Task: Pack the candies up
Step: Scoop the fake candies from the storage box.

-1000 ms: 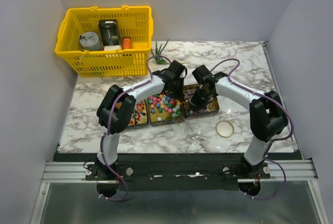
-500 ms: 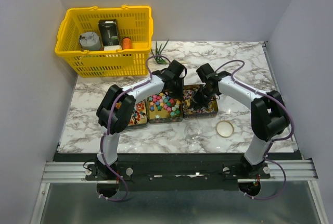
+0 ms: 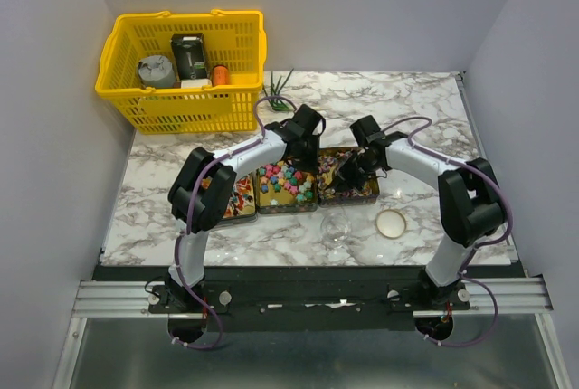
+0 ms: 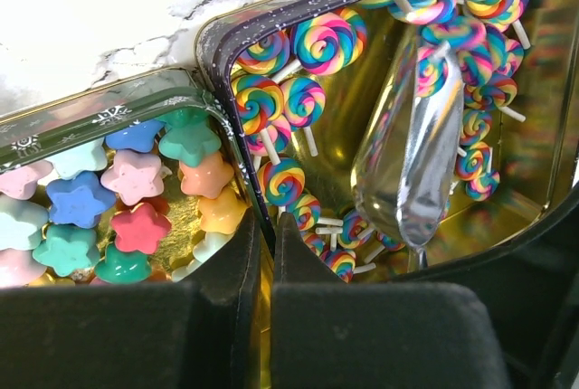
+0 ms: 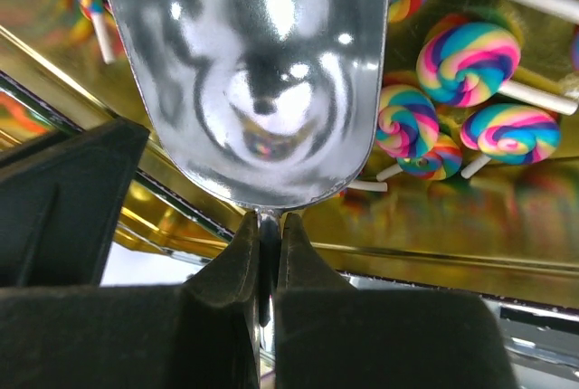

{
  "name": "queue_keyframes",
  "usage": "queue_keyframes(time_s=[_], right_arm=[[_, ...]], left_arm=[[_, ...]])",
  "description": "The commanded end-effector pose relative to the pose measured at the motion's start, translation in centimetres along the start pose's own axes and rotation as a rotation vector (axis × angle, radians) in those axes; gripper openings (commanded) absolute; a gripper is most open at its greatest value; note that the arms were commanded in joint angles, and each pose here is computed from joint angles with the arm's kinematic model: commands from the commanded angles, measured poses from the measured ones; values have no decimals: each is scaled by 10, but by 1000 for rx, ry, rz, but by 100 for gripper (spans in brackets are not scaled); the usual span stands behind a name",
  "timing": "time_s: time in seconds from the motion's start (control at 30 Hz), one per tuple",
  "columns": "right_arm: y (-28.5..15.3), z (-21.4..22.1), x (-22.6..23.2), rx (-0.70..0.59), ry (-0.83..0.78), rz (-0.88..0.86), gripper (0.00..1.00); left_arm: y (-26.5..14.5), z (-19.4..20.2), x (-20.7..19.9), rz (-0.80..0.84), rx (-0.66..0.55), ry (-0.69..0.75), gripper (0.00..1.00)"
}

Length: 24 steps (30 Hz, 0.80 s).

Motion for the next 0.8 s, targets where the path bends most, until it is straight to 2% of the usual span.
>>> queue_keyframes(time_s=[0.0, 0.53, 0.77], right_arm=[[11, -26, -61, -91, 260, 234, 0], [-1, -84, -77, -294, 312, 292, 0], [-5, -106, -76, -379, 221, 348, 0]], left_arm=[[10, 40, 36, -149, 161, 35, 0], [9, 40, 39, -164, 157, 38, 0], [10, 46, 40, -167, 167, 24, 0]])
Point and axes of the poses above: each gripper's point midway between its finger pads, its own y axis out along the fingers, its own x axis along the line the jaws close on, z = x × y, the point moved 3 cm from there along -y, back along the fingers, and after that the axes turned 12 degrees about y, right-handed, at the moved point
